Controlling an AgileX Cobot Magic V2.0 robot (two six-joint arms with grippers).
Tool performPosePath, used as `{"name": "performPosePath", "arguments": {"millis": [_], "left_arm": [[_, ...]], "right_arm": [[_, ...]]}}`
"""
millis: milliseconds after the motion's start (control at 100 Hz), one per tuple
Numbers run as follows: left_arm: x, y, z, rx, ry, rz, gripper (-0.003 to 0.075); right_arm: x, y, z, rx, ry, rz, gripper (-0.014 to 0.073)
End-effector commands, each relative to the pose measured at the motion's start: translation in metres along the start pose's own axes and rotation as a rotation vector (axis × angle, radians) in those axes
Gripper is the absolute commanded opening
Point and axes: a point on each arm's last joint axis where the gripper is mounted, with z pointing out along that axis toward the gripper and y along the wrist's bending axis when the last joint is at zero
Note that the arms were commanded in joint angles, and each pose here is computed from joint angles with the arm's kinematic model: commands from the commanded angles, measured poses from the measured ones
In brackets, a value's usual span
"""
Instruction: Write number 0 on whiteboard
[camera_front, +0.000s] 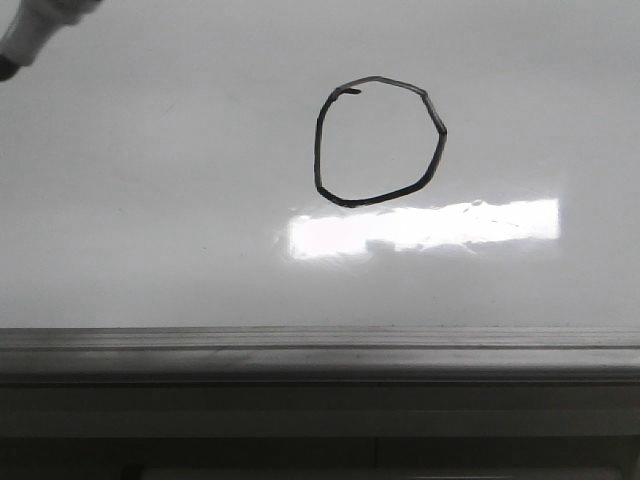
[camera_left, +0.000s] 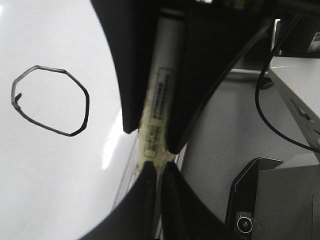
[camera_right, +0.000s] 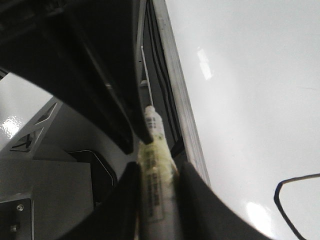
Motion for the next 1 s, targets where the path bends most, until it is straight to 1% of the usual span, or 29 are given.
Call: {"name": "performPosePath", "arguments": {"millis": [0, 80, 130, 200, 250, 300, 320, 370, 430, 480, 650, 720, 770, 990], "left_arm": [[-0.0109, 0.0034, -0.0092, -0.007, -0.086, -0.014, -0.0019], [-0.0109, 0.0034, -0.0092, -0.007, -0.086, -0.014, -0.001], [-0.0107, 0.0034, -0.0092, -0.007, -0.085, -0.014, 0.0031], [-0.0101, 0.0035, -0.0091, -0.008, -0.078, -0.015, 0.0154], [-0.0098, 0.0035, -0.0091, -0.008, -0.075, -0.015, 0.0281], [-0.009, 0.0039, -0.009, -0.013, -0.065, -0.012, 0.0373], [-0.0084, 0.004, -0.009, -0.013, -0.059, -0.012, 0.04], [-0.007, 0.0046, -0.009, -0.021, -0.044, -0.007, 0.0431], [-0.0057, 0.0058, -0.0089, -0.034, -0.029, 0.001, 0.0418], [-0.0052, 0.0065, -0.009, -0.042, -0.024, 0.006, 0.0381], [-0.0066, 0.0075, -0.009, -0.053, -0.039, 0.017, 0.0174], [-0.007, 0.0086, -0.0091, -0.065, -0.042, 0.028, 0.0115], [-0.007, 0.0091, -0.0092, -0.071, -0.043, 0.033, 0.0102], [-0.0062, 0.0094, -0.0092, -0.074, -0.034, 0.034, 0.0108]], "right_arm": [[-0.0139, -0.0033, -0.0122, 0.038, -0.121, -0.01, -0.0049], [-0.0139, -0.0033, -0.0122, 0.038, -0.121, -0.01, -0.0049], [-0.014, -0.0034, -0.0122, 0.039, -0.123, -0.01, -0.0049], [-0.014, -0.0034, -0.0122, 0.039, -0.123, -0.01, -0.0048], [-0.0142, -0.0034, -0.0122, 0.04, -0.125, -0.01, -0.0049], [-0.0142, -0.0034, -0.0122, 0.04, -0.125, -0.01, -0.0049], [-0.0142, -0.0034, -0.0122, 0.04, -0.125, -0.01, -0.0048], [-0.0142, -0.0034, -0.0122, 0.04, -0.125, -0.01, -0.0048], [-0.0144, -0.0035, -0.0122, 0.04, -0.127, -0.01, -0.0049], [-0.0145, -0.0035, -0.0122, 0.041, -0.129, -0.01, -0.0048], [-0.0151, -0.0037, -0.0123, 0.043, -0.135, -0.01, -0.0048], [-0.0152, -0.0038, -0.0123, 0.044, -0.136, -0.01, -0.0049], [-0.0156, -0.0038, -0.0124, 0.044, -0.14, -0.008, -0.0049], [-0.0169, -0.0031, -0.0126, 0.035, -0.155, 0.004, -0.0049]]}}
